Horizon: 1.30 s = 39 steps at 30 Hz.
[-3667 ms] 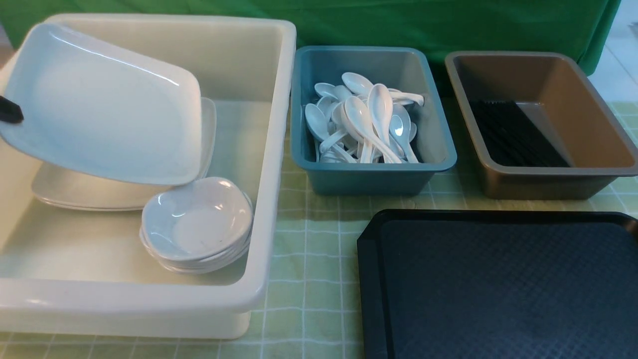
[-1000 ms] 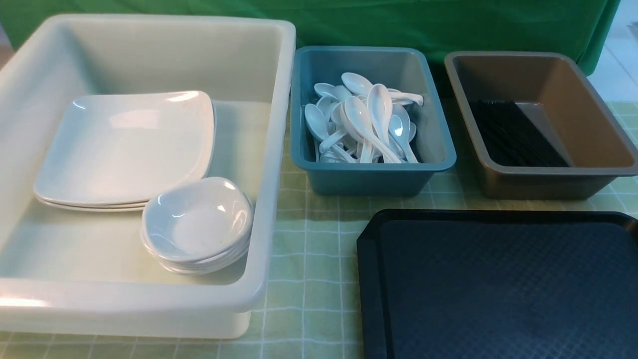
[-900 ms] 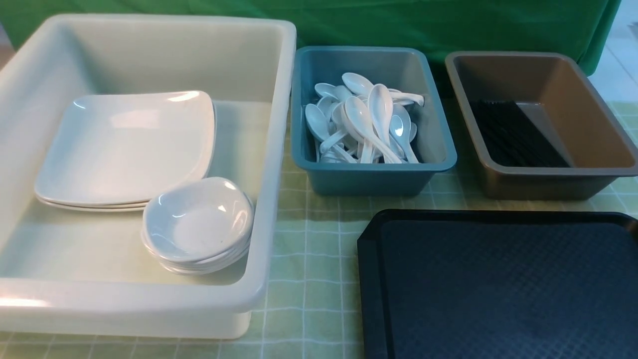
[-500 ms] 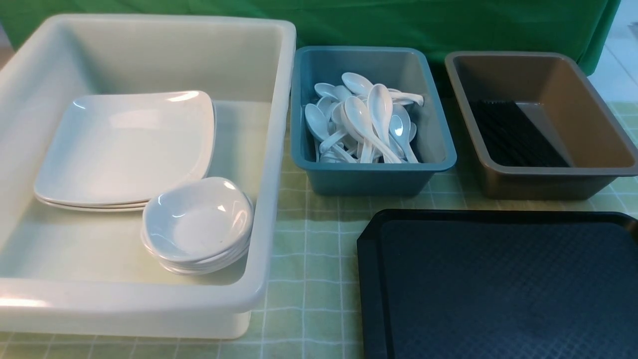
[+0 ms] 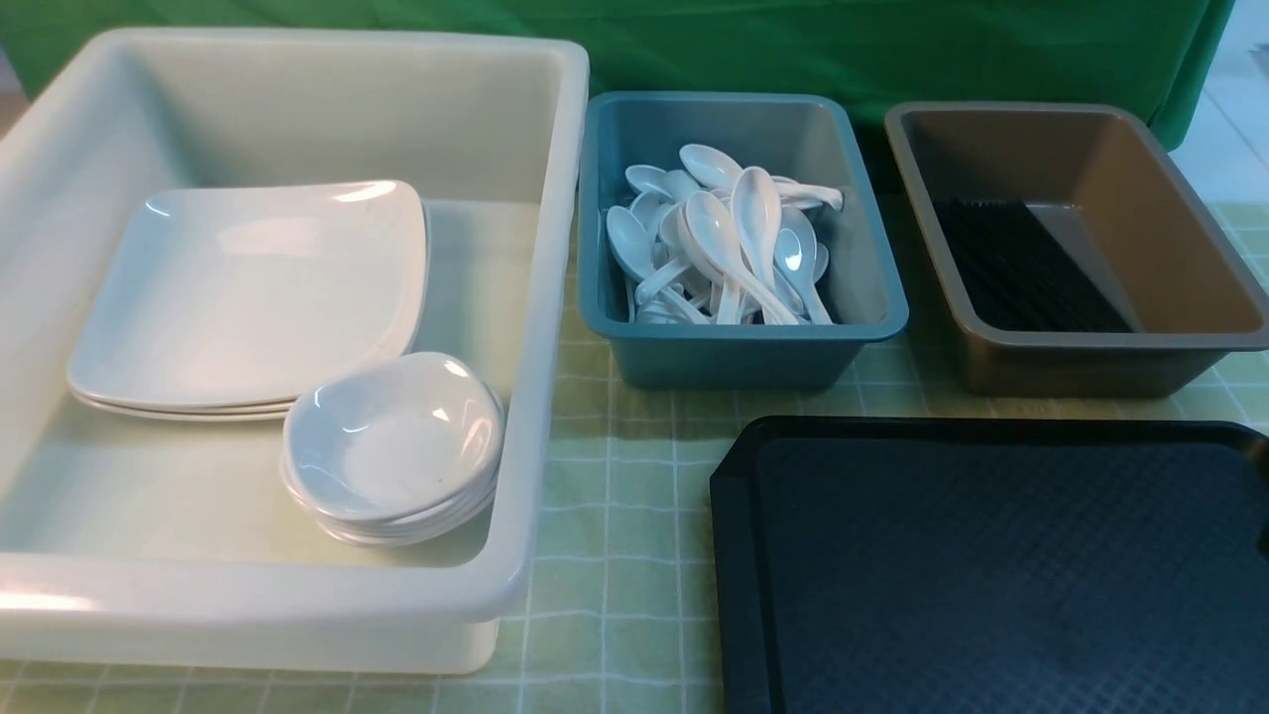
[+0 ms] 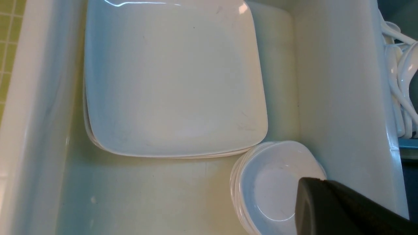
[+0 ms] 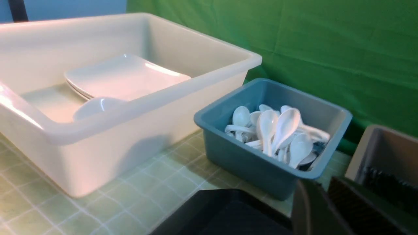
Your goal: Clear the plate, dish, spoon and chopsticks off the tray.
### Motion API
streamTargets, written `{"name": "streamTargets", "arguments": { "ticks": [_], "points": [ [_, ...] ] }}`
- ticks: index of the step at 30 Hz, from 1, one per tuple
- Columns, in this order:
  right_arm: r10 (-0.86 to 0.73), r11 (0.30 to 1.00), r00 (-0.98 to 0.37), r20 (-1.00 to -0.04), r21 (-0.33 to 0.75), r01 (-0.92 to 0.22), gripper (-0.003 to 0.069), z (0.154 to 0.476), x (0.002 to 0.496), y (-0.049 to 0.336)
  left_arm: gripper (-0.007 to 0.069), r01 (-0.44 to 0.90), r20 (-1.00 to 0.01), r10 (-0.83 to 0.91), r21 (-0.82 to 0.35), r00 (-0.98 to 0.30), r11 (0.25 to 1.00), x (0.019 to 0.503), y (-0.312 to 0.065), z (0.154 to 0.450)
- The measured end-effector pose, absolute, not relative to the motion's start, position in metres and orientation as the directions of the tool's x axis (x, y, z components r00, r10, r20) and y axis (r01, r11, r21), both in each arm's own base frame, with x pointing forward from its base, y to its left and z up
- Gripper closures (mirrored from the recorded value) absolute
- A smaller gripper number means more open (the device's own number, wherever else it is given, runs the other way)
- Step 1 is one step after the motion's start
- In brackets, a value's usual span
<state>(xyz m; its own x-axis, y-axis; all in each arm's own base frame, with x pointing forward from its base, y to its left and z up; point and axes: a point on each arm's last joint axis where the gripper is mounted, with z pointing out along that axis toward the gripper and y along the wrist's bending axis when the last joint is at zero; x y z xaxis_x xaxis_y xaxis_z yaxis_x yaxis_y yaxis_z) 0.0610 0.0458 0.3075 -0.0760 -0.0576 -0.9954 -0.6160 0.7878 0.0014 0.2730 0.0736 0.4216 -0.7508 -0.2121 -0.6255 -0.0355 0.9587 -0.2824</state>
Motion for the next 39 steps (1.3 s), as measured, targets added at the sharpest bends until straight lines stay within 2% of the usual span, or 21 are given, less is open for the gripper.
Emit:
{"name": "streamTargets", "arguments": {
  "ticks": [2,6,9,16,17,21,24,39],
  "points": [
    [0.042,0.760,-0.175,-0.984,0.145,-0.633,0.0573,0.302,0.059,0.049,0.0640,-0.035,-0.626,-0.213,-0.284,-0.751,0.958,0.273,0.074,0.422],
    [0.159,0.727,-0.213,-0.964,0.260,-0.636,0.0561,0.286,0.055,0.049,0.0640,-0.034,-0.626,-0.213,-0.285,-0.750,0.958,0.273,0.073,0.422],
    [0.194,0.745,-0.195,-0.961,0.274,-0.608,0.0554,0.276,0.054,0.045,0.0640,-0.034,-0.626,-0.213,-0.285,-0.750,0.958,0.273,0.073,0.422],
    [0.257,0.903,-0.107,-0.960,0.278,-0.328,0.0531,0.224,0.054,0.019,0.0640,-0.035,-0.626,-0.211,-0.282,-0.751,0.959,0.273,0.074,0.422],
    [0.258,0.906,-0.106,-0.960,0.278,-0.320,0.0530,0.222,0.054,0.019,0.0640,-0.035,-0.626,-0.211,-0.282,-0.751,0.959,0.273,0.074,0.422],
    [0.263,0.948,-0.112,-0.958,0.279,-0.154,0.0517,0.198,0.056,0.010,0.0640,-0.030,-0.627,-0.216,-0.293,-0.748,0.956,0.273,0.073,0.422],
    [0.264,0.956,-0.133,-0.955,0.278,-0.094,0.0512,0.195,0.056,0.007,0.0640,-0.019,-0.631,-0.206,-0.290,-0.748,0.957,0.273,0.072,0.422],
    [0.267,0.958,-0.124,-0.956,0.278,-0.077,0.0482,0.195,0.056,0.006,0.0640,-0.006,-0.638,-0.193,-0.282,-0.745,0.959,0.269,0.070,0.423]
  ]
}}
